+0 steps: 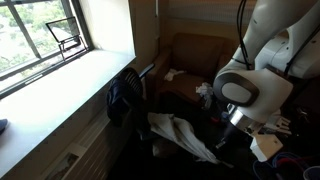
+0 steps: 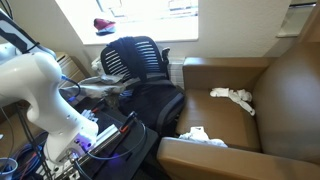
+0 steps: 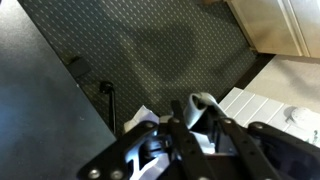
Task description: Remove the t-shirt from the couch and put it on the armrest of the chair
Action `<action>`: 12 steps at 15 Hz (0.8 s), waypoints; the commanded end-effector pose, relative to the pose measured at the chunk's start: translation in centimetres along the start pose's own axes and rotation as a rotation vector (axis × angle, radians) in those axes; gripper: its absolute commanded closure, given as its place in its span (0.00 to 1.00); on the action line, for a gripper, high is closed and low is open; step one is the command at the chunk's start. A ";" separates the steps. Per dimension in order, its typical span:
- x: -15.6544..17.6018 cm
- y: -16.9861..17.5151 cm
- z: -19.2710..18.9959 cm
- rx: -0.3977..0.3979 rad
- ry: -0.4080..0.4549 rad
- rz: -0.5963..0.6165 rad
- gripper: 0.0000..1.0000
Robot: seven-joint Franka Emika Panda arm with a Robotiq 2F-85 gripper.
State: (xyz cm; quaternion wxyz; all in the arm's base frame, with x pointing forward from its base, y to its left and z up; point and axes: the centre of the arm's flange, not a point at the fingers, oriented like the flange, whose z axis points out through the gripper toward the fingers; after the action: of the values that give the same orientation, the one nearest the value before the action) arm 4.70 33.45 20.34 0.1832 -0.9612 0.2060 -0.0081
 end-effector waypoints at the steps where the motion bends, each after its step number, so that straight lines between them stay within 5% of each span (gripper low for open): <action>1: 1.2 1.3 1.8 -0.047 -0.093 0.006 0.48; 8: 2.2 -1.4 -8.5 0.245 0.170 -0.014 0.04; 11: 2.8 -1.2 -10.3 0.368 0.247 -0.018 0.00; 12: 2.7 -2.2 -6.9 0.299 0.177 -0.015 0.00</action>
State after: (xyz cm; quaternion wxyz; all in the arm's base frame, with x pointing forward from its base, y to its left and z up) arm 7.41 31.80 27.39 0.3063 -0.9198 0.2108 -0.1256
